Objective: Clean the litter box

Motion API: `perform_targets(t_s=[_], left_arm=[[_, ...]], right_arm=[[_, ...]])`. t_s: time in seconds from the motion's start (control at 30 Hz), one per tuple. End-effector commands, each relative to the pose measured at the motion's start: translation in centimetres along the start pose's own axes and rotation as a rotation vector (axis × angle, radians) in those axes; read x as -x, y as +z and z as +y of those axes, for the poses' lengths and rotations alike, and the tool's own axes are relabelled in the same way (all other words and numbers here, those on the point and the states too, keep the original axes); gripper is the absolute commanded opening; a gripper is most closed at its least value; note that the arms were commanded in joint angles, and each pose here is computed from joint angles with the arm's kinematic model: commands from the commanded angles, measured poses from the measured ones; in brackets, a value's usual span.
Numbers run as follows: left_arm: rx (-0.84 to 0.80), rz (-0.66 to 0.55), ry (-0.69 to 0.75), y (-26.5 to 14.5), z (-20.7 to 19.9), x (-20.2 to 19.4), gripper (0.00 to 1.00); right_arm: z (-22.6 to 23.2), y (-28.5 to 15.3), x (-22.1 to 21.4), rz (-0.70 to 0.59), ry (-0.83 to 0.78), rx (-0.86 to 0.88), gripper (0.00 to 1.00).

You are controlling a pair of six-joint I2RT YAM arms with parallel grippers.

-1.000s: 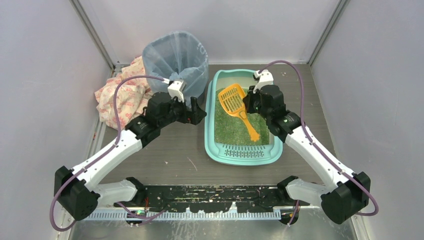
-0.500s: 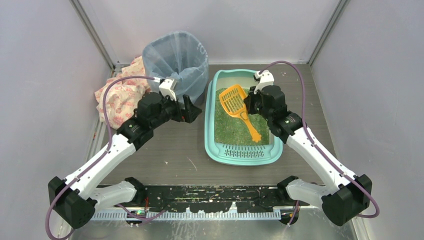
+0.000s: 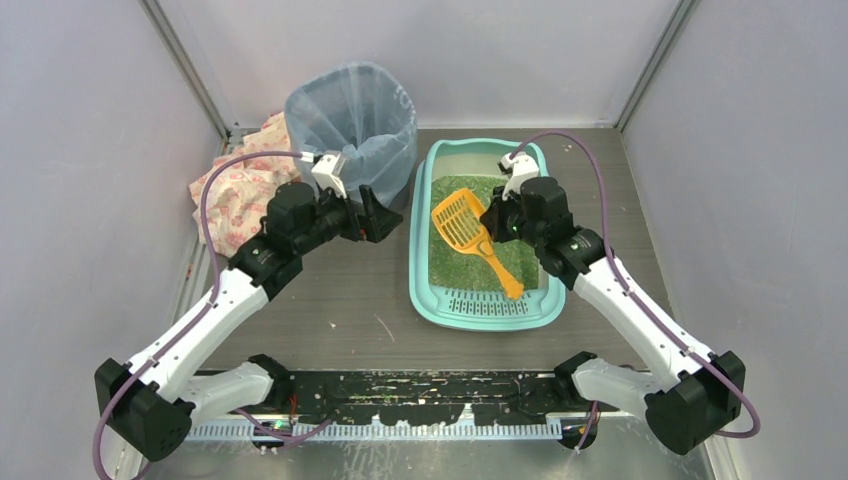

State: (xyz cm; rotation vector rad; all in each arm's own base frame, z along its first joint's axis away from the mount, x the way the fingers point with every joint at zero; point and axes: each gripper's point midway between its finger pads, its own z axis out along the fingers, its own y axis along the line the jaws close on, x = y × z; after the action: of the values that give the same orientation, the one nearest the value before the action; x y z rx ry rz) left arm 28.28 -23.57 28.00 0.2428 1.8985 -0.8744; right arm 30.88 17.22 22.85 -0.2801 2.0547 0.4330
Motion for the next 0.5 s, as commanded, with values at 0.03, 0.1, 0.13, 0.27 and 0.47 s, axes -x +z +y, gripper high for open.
perform_targets(t_s=[0.03,0.1,0.13,0.27,0.47], left_arm=[[-0.101,-0.089,-0.004,-0.5,-2.5,2.9,0.89],[-0.105,-0.086,-0.003,-0.3,-2.6,3.0,0.89],[-0.105,-0.082,-0.004,-0.2,-2.6,3.0,0.89],[-0.127,-0.044,0.000,0.6,-3.0,2.7,0.89],[-0.229,0.005,-0.034,1.7,-4.5,1.8,0.88]], right_arm=[[2.4,-1.6,1.1,-0.043,-0.008,0.107,0.01],[2.7,-1.7,1.1,-0.038,-0.013,0.116,0.01],[2.9,-1.8,1.0,-0.035,-0.016,0.123,0.01],[3.8,-2.1,0.9,-0.021,-0.030,0.153,0.01],[4.7,-2.4,0.7,-0.008,-0.046,0.189,0.01]])
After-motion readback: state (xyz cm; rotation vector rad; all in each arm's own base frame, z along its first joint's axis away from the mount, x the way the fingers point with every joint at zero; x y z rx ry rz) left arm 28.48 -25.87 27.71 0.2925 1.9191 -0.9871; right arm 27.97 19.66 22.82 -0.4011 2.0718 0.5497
